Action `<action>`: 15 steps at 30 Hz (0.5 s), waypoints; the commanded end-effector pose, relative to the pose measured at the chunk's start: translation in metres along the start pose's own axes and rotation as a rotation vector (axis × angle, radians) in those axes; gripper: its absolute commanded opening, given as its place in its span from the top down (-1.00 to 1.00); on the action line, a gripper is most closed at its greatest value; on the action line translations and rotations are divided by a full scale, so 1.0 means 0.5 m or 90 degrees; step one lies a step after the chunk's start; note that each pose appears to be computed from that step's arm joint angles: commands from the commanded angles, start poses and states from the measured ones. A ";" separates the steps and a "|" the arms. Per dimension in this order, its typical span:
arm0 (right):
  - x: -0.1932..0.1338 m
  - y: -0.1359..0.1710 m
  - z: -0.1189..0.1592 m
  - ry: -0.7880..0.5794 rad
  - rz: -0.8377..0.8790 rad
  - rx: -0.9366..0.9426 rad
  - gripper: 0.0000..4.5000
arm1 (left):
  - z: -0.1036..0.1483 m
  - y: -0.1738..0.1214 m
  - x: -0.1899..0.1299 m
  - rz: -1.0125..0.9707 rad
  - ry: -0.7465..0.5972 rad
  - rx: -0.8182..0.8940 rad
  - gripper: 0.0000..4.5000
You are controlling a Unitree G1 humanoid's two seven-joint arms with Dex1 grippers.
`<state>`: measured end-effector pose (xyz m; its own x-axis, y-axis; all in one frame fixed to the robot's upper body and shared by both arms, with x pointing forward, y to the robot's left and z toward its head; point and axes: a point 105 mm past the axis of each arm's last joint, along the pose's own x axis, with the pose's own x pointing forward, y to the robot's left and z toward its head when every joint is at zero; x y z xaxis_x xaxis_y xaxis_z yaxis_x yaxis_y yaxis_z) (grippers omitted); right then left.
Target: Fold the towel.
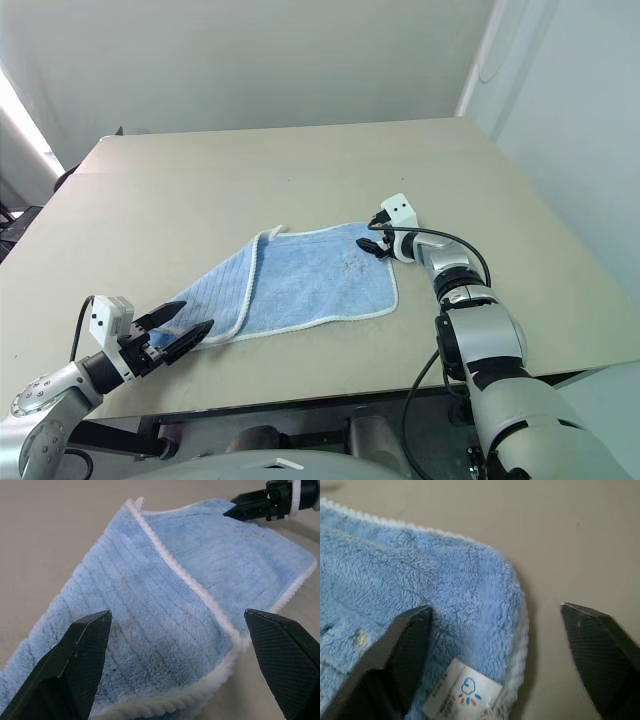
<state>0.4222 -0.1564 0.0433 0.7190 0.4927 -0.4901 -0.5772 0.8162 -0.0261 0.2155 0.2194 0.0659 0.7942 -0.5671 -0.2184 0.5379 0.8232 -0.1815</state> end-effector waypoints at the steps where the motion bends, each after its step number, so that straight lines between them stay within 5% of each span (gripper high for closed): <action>1: 0.012 0.009 0.027 0.001 -0.007 -0.049 -0.23 | 0.046 -0.001 -0.010 0.002 -0.036 0.050 -1.00; 8: 0.025 0.021 0.039 -0.018 -0.019 -0.044 0.91 | 0.055 -0.006 -0.008 -0.004 -0.037 0.064 -1.00; 15: 0.022 0.019 0.059 -0.045 -0.019 -0.031 0.99 | 0.034 -0.048 0.013 -0.060 0.010 0.092 -1.00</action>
<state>0.4265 -0.1385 0.0429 0.7316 0.4819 -0.4823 -0.5801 0.8116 -0.0689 0.2126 0.2058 0.0789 0.7538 -0.6154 -0.2304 0.6118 0.7852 -0.0956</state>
